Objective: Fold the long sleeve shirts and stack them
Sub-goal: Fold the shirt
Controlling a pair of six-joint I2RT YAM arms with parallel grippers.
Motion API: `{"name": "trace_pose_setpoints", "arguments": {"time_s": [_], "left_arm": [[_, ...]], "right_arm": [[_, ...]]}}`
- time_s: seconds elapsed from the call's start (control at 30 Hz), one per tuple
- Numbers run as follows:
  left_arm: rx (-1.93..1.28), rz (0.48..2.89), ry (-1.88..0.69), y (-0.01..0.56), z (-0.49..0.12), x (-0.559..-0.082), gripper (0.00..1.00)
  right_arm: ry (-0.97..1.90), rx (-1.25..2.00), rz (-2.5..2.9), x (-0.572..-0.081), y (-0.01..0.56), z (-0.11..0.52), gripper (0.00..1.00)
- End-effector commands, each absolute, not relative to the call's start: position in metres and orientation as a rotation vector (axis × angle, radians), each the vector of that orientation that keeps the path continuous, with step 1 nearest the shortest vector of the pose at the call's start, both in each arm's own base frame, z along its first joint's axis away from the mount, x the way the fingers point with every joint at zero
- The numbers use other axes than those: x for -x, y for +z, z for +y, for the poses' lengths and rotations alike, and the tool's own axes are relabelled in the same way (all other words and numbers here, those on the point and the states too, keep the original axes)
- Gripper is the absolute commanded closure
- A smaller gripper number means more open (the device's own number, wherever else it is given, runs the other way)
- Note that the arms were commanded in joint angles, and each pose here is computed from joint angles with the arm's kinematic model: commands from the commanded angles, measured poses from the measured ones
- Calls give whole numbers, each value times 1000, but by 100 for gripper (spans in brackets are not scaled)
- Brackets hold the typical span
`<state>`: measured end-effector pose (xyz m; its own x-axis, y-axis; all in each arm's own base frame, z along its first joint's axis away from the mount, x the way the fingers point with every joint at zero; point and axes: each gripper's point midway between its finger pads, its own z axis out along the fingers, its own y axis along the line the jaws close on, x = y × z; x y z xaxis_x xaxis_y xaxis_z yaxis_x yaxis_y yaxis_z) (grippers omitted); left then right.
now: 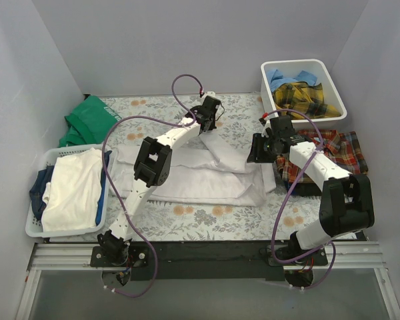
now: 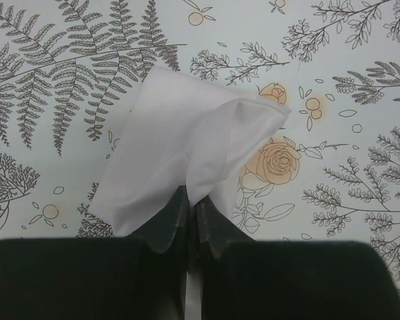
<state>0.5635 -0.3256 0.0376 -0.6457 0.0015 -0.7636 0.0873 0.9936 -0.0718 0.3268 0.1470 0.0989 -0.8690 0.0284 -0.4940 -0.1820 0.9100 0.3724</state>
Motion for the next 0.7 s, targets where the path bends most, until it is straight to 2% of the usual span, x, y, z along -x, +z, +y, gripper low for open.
{"name": "trace_pose_setpoints", "arguments": {"time_s": [0.0,0.2,0.4,0.67], "left_arm": [[-40,2215,-91,78,-319,-565,100],[-28,2134,-155,137,-326,-563,100],[-69,2168,-118,148,-325,-527,100],[-46,2138,-118,200,-317,-494,100]], "right_arm": [[593,121,2537,-328,106,152,54],[607,130,2505,-333,113,154,54],[640,164,2486,-339,118,160,54],[643,157,2497,-339,112,161,54]]}}
